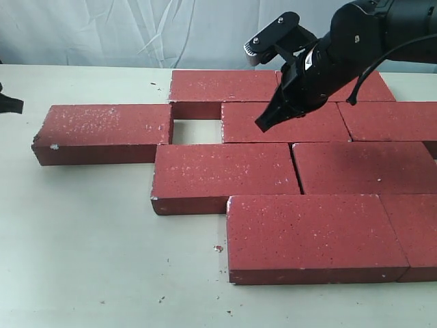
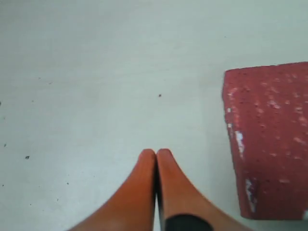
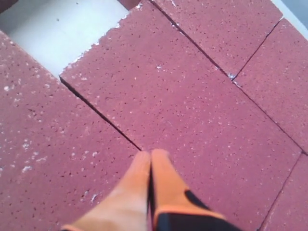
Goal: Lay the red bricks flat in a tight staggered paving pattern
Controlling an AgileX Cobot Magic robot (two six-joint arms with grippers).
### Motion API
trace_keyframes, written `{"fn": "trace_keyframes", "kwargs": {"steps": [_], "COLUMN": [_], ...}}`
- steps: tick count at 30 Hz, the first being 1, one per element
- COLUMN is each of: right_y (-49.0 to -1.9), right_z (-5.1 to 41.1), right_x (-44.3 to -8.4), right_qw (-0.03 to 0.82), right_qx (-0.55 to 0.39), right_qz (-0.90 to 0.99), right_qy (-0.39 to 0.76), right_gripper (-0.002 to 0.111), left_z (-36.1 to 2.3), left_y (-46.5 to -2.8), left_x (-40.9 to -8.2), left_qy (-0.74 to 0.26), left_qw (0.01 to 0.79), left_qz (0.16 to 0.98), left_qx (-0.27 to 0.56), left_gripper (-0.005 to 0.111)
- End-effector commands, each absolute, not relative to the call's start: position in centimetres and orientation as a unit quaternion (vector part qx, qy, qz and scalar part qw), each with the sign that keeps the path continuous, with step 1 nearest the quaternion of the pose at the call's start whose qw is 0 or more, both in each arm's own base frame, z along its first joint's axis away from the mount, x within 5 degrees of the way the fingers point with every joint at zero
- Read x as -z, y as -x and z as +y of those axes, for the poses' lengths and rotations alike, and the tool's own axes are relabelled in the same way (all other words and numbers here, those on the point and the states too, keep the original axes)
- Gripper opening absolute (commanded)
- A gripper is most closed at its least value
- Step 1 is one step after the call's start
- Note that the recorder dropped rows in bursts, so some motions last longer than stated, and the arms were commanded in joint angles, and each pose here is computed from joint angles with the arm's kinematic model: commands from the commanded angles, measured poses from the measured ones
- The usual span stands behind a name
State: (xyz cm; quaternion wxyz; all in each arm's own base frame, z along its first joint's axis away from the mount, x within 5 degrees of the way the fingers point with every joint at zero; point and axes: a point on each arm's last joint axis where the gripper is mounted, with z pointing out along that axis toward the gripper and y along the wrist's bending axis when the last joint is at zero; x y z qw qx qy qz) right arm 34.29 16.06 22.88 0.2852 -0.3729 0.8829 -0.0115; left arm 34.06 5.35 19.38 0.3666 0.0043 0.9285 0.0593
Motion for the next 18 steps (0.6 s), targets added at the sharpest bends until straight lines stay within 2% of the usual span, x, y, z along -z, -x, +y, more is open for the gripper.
{"fn": "trace_keyframes", "kwargs": {"steps": [1,6,11,18], "right_y": [-34.4,-34.5,-34.5,-34.8], "right_z": [15.9,16.0,16.1,16.3], "right_x": [-23.2,-23.2,-23.3,-23.5], "right_qw": [0.297,0.304,0.311,0.332], "right_qx": [0.008,0.005,0.003,-0.009], "right_qz": [0.882,0.880,0.879,0.875], "right_qy": [0.366,0.364,0.362,0.352], "right_gripper": [-0.001,-0.001,-0.001,-0.001], "left_z": [6.9,6.7,6.5,3.0], "left_y": [-34.5,-35.3,-36.1,-37.9], "left_x": [-17.4,-15.1,-14.0,-13.1], "left_qy": [0.046,0.056,0.071,0.031], "left_qw": [0.366,0.358,0.361,0.360], "left_qz": [0.928,0.931,0.929,0.932], "left_qx": [-0.052,-0.045,-0.038,-0.018], "left_gripper": [0.000,0.000,0.000,0.000]}}
